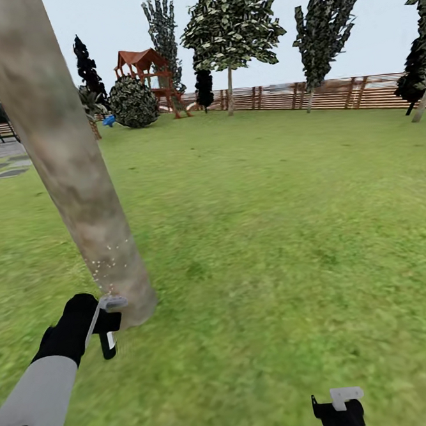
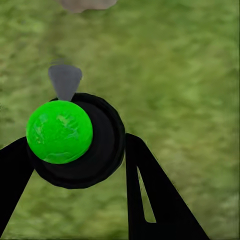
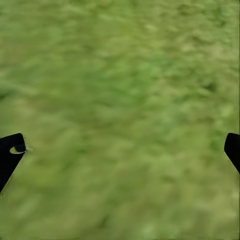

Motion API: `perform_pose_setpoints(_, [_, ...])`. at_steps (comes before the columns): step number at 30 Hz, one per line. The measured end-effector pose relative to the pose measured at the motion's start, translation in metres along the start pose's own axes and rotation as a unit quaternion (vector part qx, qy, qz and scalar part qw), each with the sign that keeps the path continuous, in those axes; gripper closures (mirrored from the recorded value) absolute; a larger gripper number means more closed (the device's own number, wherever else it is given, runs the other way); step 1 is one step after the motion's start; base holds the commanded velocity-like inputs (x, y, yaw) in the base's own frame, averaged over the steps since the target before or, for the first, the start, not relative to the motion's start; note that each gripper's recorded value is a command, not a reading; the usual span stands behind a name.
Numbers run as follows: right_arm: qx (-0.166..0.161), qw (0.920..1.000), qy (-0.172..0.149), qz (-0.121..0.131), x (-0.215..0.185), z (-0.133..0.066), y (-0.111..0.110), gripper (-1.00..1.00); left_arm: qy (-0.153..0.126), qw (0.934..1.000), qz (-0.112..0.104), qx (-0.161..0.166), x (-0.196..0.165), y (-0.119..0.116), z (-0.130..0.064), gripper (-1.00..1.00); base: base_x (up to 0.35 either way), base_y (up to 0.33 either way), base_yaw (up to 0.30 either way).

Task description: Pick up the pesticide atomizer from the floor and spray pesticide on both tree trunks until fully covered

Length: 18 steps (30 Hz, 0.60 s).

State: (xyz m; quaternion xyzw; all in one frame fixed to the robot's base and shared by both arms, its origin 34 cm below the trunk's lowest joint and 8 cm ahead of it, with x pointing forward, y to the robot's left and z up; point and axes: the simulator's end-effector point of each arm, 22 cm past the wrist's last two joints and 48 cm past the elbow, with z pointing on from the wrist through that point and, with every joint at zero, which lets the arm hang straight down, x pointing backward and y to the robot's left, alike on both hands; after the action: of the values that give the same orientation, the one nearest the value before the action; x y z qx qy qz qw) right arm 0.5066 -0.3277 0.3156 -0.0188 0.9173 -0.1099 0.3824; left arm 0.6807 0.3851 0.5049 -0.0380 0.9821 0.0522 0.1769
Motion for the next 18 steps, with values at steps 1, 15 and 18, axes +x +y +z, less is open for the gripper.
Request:
perform_pose_setpoints(1, [0.0,1.0,0.0,0.0,0.0,0.0,0.0,-1.0,0.001,1.0,0.0,0.0,0.002,0.0,0.001,1.0,0.006,-0.01,0.262])
perform_pose_setpoints(15, [0.001,1.0,0.0,0.0,0.0,0.0,-0.002,-1.0,0.019,0.9998,0.005,0.005,0.027,-0.01,0.012,1.0,0.148,-0.132,0.063])
perform_pose_setpoints(18, [0.001,1.0,0.0,0.0,0.0,0.0,-0.002,-1.0,0.02,0.9998,0.005,0.003,0.028,-0.008,0.012,1.0,0.175,-0.196,0.0])
